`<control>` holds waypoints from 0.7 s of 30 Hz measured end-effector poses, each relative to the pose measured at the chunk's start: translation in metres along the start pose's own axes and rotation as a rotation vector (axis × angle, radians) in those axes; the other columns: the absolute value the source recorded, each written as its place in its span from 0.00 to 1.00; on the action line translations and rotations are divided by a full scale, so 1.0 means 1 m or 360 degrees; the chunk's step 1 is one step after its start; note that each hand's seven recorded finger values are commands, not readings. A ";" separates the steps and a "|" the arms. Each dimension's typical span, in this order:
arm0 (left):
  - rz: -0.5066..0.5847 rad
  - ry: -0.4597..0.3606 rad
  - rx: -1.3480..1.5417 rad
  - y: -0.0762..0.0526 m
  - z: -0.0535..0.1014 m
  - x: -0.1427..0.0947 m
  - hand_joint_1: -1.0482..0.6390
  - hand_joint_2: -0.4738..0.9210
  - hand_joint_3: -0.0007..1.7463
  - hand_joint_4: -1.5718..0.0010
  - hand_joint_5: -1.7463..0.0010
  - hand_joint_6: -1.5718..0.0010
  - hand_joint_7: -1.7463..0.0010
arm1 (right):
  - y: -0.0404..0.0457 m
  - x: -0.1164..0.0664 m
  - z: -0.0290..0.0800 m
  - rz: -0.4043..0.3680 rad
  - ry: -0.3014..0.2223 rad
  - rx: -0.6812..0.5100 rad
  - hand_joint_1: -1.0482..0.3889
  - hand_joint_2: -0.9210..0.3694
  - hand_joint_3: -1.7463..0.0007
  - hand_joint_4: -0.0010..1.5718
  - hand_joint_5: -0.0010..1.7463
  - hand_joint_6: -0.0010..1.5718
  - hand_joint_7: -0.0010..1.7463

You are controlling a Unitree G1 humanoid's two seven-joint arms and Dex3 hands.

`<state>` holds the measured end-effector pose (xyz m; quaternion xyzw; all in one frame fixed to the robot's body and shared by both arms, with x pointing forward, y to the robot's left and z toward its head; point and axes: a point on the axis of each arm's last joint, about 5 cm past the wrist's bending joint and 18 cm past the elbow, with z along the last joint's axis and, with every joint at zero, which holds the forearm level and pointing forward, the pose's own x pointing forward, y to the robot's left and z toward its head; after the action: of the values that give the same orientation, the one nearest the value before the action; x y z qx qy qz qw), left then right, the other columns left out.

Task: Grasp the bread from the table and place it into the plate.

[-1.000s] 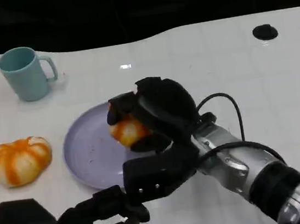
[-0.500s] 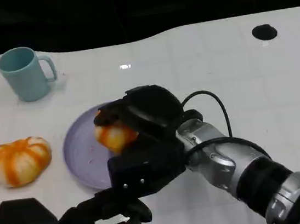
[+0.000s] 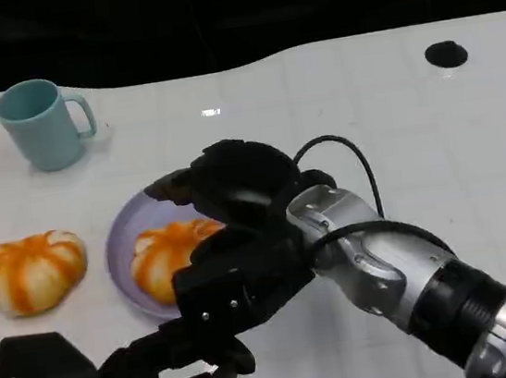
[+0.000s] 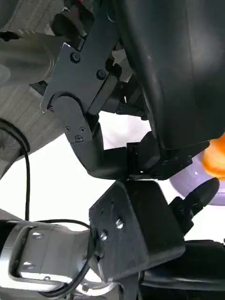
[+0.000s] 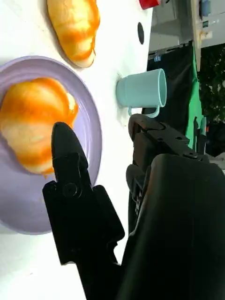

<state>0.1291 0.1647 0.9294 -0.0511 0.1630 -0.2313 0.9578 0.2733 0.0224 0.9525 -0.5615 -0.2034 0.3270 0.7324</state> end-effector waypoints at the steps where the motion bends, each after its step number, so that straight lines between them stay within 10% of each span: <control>1: 0.0000 -0.0001 0.0001 0.000 0.000 0.000 0.41 0.84 0.53 0.60 0.00 0.62 0.14 | 0.0002 -0.002 -0.001 0.0005 0.0007 0.0000 0.18 0.00 0.85 0.12 0.14 0.22 0.01; 21: 0.0016 0.0000 -0.0003 0.003 0.000 0.002 0.42 0.85 0.53 0.59 0.00 0.62 0.16 | -0.0040 -0.072 -0.034 -0.0108 -0.0153 0.0200 0.25 0.00 0.89 0.21 0.19 0.27 0.02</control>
<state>0.1318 0.1669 0.9286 -0.0512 0.1635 -0.2262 0.9589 0.2465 -0.0525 0.9516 -0.4910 -0.2363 0.3407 0.7662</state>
